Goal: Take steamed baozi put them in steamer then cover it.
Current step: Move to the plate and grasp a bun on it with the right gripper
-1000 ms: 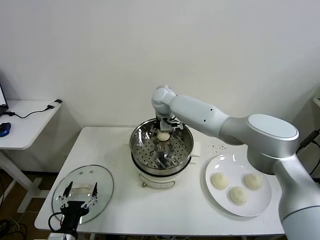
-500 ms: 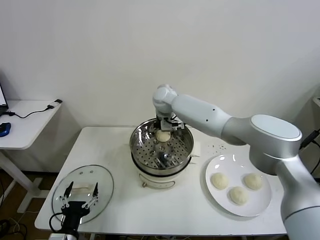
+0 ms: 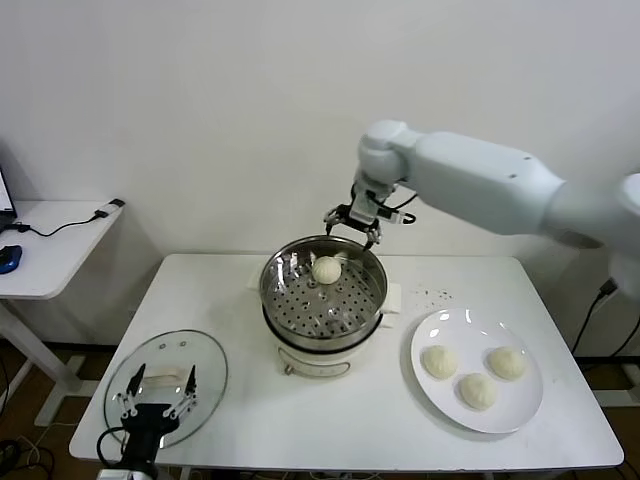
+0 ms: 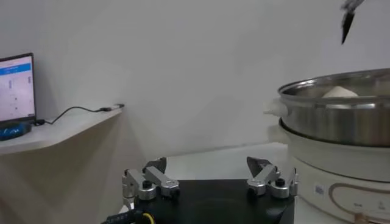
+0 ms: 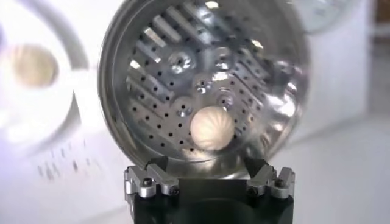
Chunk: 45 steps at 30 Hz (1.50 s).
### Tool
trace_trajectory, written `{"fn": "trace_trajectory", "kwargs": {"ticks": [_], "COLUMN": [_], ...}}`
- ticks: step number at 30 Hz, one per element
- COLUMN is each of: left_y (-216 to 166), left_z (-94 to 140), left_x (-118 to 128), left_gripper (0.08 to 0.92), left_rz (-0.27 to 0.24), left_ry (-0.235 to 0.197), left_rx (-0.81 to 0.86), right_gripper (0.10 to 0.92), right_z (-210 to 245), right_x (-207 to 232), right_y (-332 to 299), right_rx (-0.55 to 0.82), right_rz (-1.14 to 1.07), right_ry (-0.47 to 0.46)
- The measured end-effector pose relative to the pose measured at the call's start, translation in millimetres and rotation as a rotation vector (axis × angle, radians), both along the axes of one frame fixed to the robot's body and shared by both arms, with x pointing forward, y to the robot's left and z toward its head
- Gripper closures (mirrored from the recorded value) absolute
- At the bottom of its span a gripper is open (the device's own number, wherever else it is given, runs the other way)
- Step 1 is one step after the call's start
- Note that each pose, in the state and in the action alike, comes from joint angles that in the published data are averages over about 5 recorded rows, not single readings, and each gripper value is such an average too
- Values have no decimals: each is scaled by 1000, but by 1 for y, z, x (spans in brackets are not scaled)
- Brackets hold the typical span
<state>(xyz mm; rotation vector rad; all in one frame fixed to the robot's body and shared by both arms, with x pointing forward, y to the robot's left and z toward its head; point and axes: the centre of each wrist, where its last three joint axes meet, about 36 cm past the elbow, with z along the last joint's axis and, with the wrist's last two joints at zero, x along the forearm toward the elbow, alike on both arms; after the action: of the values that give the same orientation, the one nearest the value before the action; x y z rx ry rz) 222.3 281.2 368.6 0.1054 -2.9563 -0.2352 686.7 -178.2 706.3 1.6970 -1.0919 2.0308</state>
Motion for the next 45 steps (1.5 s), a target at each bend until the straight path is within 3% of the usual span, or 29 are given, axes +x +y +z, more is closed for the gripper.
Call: {"fn": "trace_trajectory", "kwargs": {"ticks": [7,16,25,45], "left_y": [0,-1,-1,0], "left_z": [2,-1,0,-8], "left_x": [-5,-12,-13,-18], "left_gripper": [177,177,177,177], "left_rz": [4,6,6,18], "left_ry": [3,13,16,36], "left_rx": [2,-1,0,-2], "right_gripper": [200,200,200,200], "right_z": [-19,-88,-157,-244], "right_x": [-25,-68,-95,-87], "right_y": [-83,-150,-179,-167], "right_rx": [128,160,92,35], "right_rz": [-382,-697,-791,-845], "right_ry": [106,275,374,416]}}
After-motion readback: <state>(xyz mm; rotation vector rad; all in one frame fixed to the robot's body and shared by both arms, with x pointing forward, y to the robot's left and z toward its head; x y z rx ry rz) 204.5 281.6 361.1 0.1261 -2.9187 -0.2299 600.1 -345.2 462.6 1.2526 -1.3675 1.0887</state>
